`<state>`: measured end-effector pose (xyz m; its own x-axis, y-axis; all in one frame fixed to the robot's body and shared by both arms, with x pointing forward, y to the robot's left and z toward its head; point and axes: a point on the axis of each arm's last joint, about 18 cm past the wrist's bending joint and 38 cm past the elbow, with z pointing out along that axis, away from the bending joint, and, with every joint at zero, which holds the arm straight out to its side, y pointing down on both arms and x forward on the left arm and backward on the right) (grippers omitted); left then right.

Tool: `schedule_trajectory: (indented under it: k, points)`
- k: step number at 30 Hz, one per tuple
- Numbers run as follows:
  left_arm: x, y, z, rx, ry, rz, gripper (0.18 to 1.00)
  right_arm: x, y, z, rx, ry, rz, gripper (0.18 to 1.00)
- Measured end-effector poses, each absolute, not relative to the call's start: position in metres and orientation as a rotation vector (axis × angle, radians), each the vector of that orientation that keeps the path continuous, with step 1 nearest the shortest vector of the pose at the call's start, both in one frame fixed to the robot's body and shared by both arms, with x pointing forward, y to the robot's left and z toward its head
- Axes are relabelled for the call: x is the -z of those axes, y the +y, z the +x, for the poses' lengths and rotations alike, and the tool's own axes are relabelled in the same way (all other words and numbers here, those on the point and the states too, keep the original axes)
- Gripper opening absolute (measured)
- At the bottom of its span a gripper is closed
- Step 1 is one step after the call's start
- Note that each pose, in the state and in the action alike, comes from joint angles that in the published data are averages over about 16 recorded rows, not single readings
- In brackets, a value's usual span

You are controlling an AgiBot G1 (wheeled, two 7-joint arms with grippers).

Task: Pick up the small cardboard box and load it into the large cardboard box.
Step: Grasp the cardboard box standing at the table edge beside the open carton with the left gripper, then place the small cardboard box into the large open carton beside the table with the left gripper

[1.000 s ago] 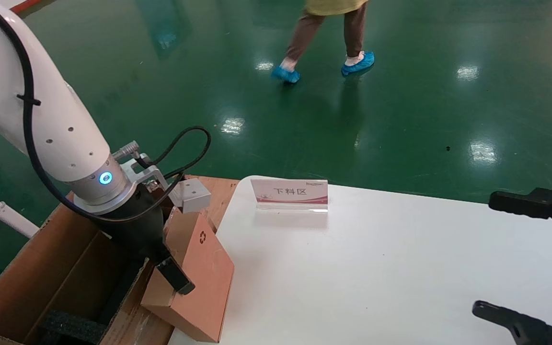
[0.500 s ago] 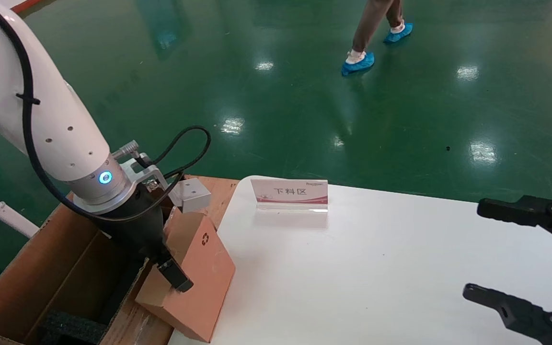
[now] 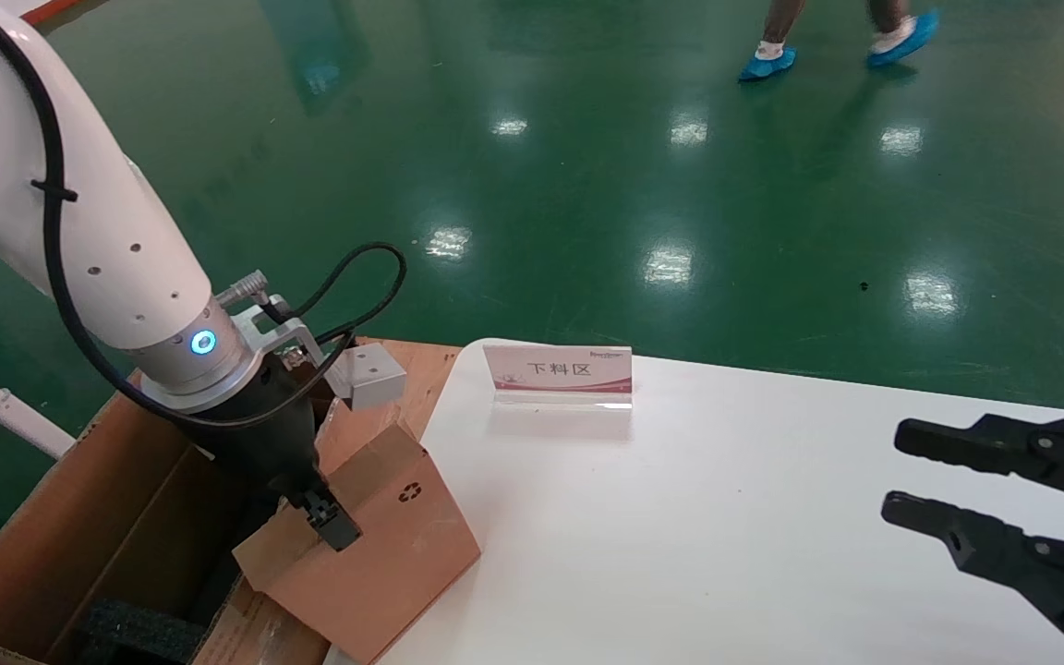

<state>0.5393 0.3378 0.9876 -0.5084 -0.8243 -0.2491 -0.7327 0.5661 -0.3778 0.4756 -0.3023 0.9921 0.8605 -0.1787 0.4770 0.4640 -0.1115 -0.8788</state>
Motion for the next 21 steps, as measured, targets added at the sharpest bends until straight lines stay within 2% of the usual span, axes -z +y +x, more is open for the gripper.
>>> schedule_trajectory:
  k: [6, 12, 21]
  points:
    - [-1.019, 0.338, 0.538, 0.378, 2.348, -1.229, 0.414, -0.992, -0.302, 0.476, 0.552, -0.229, -1.595, 0.365]
    - [-1.078, 0.346, 0.528, 0.475, 2.234, -1.192, 0.371, -0.992, -0.302, 0.476, 0.552, -0.229, -1.595, 0.274]
    - [-1.157, 0.371, 0.498, 0.523, 2.071, -1.165, 0.362, -0.992, -0.302, 0.476, 0.552, -0.229, -1.595, 0.209]
